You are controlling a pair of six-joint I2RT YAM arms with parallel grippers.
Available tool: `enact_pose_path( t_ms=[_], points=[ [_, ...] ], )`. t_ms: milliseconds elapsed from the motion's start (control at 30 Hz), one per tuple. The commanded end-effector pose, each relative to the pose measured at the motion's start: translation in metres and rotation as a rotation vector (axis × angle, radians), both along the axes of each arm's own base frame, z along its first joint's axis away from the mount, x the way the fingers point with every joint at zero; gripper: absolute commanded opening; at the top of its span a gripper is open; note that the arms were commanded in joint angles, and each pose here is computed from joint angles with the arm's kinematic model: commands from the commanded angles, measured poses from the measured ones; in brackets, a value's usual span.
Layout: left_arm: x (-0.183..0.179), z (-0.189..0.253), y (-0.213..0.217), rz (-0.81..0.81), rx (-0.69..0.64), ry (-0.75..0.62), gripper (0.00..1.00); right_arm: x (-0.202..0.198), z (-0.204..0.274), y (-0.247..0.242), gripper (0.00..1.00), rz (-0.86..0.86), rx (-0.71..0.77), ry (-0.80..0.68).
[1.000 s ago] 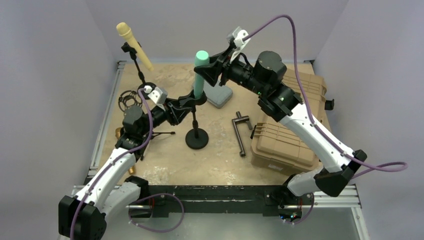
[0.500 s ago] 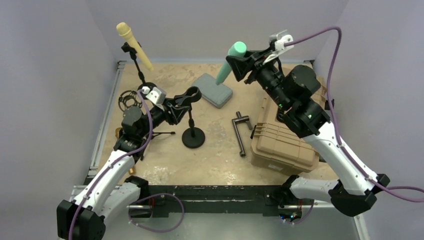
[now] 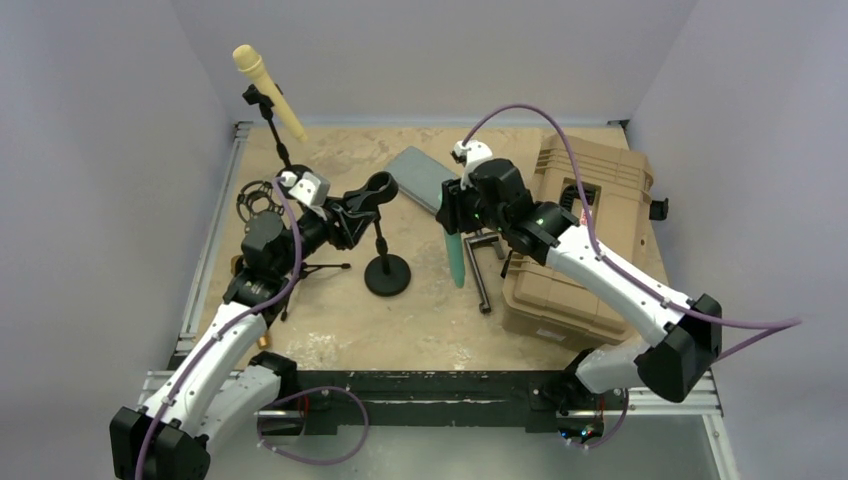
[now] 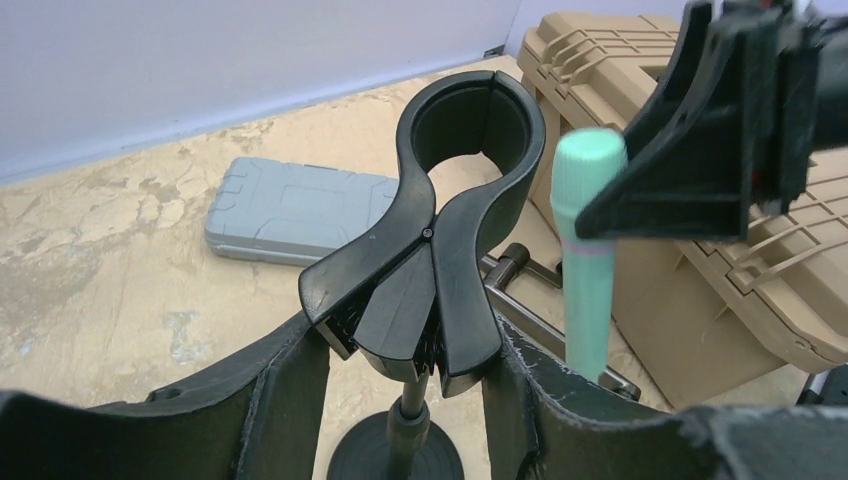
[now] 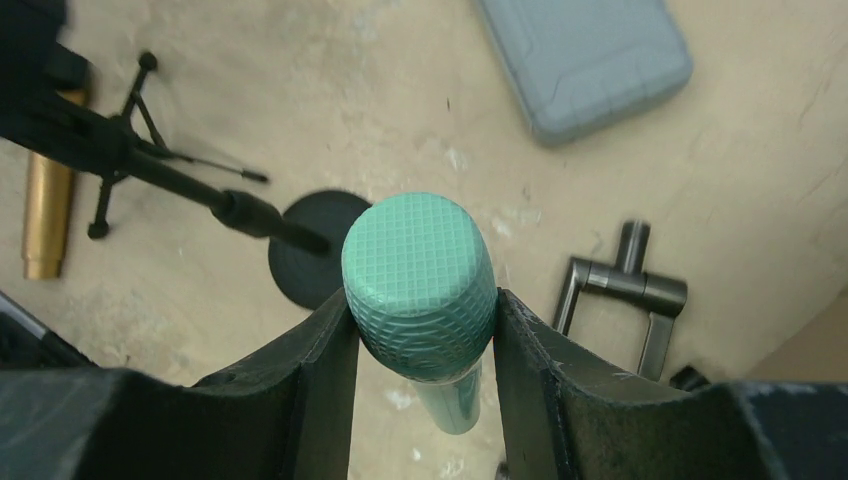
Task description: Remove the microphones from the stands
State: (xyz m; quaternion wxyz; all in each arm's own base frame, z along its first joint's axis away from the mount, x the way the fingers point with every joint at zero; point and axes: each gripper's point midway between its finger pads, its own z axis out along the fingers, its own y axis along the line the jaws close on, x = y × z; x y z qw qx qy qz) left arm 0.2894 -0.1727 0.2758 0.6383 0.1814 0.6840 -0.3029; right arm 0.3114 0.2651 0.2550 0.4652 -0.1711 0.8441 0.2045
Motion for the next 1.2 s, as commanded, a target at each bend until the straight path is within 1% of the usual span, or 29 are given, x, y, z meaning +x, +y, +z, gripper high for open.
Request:
enact_pose_path(
  t_ms=[0,100,233,300,400,500,633,800,1067,1100,1167],
  points=[
    [0.0,0.021,0.002,0.014,-0.024,-0.02,0.5,-0.016,-0.023,0.006,0.0,0.016,0.02,0.13],
    [-0.003,0.024,0.001,0.003,-0.035,-0.021,0.54,-0.022,-0.051,0.015,0.0,0.047,-0.003,0.213],
    [-0.006,0.03,0.0,-0.008,-0.045,-0.031,0.66,-0.019,-0.08,0.02,0.0,0.036,-0.022,0.26],
    [-0.009,0.034,-0.001,-0.018,-0.048,-0.042,0.68,-0.018,-0.096,0.024,0.0,0.035,-0.035,0.284],
    [-0.014,0.04,-0.001,-0.026,-0.056,-0.057,0.73,-0.011,-0.119,0.027,0.0,0.015,-0.076,0.32],
    [-0.017,0.045,0.001,-0.024,-0.064,-0.072,0.78,0.002,-0.137,0.022,0.0,-0.053,-0.124,0.314],
    [-0.02,0.048,0.003,-0.016,-0.07,-0.082,0.78,0.013,-0.161,0.015,0.0,-0.114,-0.196,0.325],
    [-0.027,0.059,0.007,-0.009,-0.079,-0.121,0.78,0.02,-0.173,0.013,0.0,-0.147,-0.213,0.321],
    [-0.04,0.069,0.014,0.011,-0.095,-0.165,0.79,0.021,-0.19,0.013,0.0,-0.148,-0.231,0.33],
    [-0.041,0.07,0.014,0.01,-0.097,-0.169,0.79,0.022,-0.192,0.012,0.01,-0.149,-0.237,0.331],
    [-0.042,0.072,0.015,0.009,-0.098,-0.173,0.79,0.022,-0.194,0.013,0.07,-0.147,-0.24,0.33]
  ],
)
